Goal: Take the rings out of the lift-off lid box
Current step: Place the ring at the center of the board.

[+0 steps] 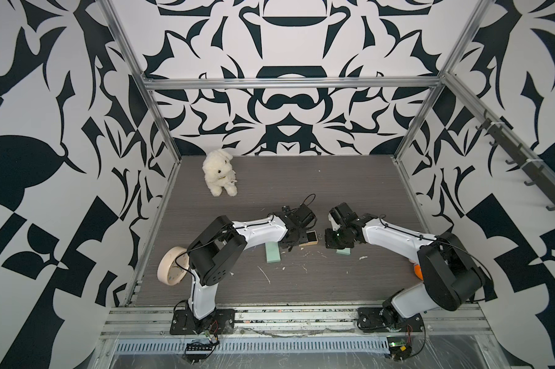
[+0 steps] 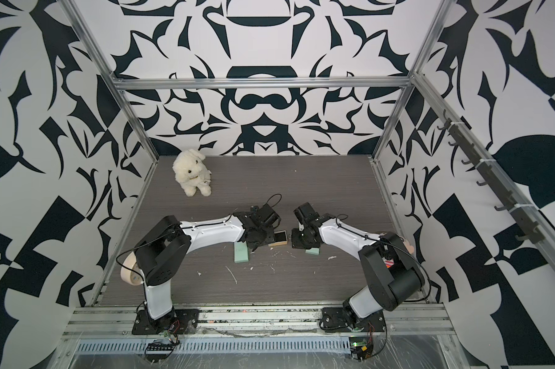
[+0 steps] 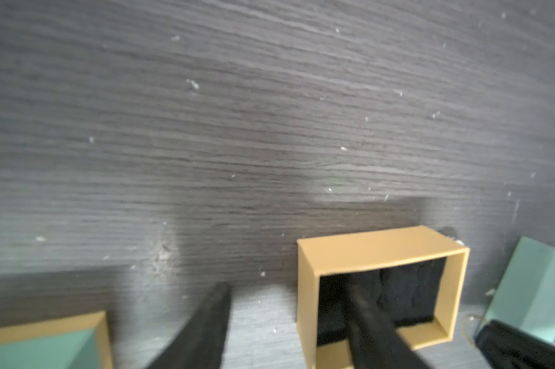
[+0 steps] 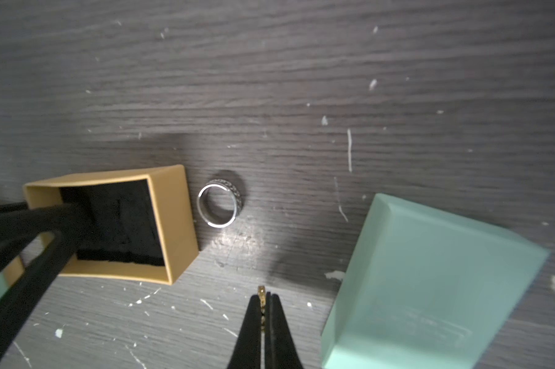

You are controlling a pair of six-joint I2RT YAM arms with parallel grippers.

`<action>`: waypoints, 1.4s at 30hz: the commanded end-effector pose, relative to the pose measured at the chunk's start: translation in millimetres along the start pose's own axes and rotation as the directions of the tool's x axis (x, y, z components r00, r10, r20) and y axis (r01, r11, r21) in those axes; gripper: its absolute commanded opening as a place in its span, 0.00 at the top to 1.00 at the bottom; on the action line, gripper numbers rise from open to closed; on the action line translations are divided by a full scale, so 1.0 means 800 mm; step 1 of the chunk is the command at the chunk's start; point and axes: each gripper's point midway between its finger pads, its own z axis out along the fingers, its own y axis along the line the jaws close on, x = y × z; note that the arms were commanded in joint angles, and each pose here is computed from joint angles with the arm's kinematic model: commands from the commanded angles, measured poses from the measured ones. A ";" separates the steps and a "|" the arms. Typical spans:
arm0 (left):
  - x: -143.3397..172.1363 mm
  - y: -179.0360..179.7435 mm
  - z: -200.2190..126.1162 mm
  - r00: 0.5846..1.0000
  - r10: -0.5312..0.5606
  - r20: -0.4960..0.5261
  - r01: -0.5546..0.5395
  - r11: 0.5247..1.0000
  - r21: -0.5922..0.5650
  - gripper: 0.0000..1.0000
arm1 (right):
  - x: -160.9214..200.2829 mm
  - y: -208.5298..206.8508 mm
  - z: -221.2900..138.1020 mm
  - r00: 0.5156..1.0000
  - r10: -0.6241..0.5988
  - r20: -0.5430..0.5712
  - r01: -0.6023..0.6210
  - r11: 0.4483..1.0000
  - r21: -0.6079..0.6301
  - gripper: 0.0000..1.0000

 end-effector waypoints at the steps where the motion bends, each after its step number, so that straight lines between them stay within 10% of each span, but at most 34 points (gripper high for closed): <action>1: -0.005 0.005 -0.025 1.000 -0.009 0.018 0.010 1.000 -0.008 0.31 | -0.005 0.004 0.005 1.000 0.010 0.017 -0.009 1.000 -0.023 0.96; 23: 0.065 -0.046 -0.084 0.990 -0.116 0.080 0.103 0.982 0.158 0.01 | 0.000 -0.005 -0.002 0.999 0.022 0.024 -0.021 1.000 -0.013 0.75; 42: 0.064 -0.075 -0.048 0.936 -0.335 0.109 0.275 0.888 0.367 0.01 | -0.019 -0.041 -0.109 0.960 0.049 0.277 -0.073 0.994 0.079 0.13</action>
